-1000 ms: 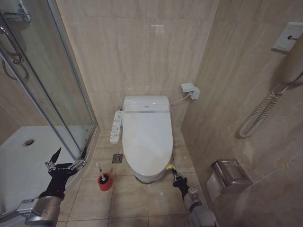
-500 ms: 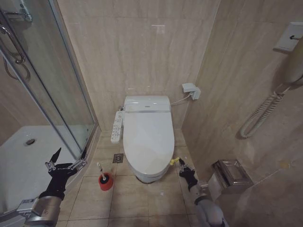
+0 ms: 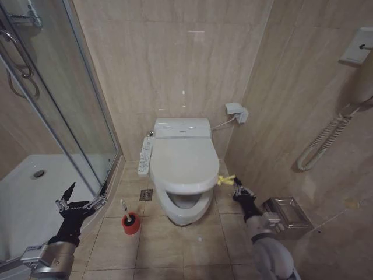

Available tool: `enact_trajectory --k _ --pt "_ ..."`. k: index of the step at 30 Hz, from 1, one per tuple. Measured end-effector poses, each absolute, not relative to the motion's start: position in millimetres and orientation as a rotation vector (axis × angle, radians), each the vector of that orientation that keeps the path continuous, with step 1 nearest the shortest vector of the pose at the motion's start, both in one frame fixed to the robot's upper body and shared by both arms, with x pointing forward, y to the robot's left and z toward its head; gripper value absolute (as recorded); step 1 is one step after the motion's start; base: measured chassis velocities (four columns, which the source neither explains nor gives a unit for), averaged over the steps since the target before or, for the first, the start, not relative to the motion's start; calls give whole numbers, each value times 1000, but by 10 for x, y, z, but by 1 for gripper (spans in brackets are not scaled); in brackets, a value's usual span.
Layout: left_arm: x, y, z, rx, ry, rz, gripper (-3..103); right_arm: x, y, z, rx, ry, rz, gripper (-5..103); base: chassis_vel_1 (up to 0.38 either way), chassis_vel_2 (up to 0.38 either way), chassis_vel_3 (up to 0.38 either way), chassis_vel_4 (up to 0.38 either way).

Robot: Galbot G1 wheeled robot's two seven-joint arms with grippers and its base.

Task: Open the toilet lid, clean the toilet bowl with a toilet brush, close the toilet lid, and flush.

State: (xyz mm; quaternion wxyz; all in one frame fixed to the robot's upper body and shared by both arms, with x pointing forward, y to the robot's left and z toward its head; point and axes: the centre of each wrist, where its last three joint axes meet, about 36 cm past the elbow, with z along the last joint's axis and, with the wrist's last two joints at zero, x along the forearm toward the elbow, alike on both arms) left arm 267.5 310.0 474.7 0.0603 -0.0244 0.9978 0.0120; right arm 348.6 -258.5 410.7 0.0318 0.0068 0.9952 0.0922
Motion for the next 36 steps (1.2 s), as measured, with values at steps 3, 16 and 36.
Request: enact_trajectory --k 3,16,36 --pt "2675 3100 4747 -74 3020 36 100 3478 -2617 4219 26 3051 271 0 0 0 0 0" --pt "2675 3099 4747 -74 3020 36 100 3853 -3053 4912 33 2949 208 0 0 0 0 0" --pt "2675 3100 4747 -74 3020 36 100 4675 -3033 5357 -27 2897 236 0 0 0 0 0"
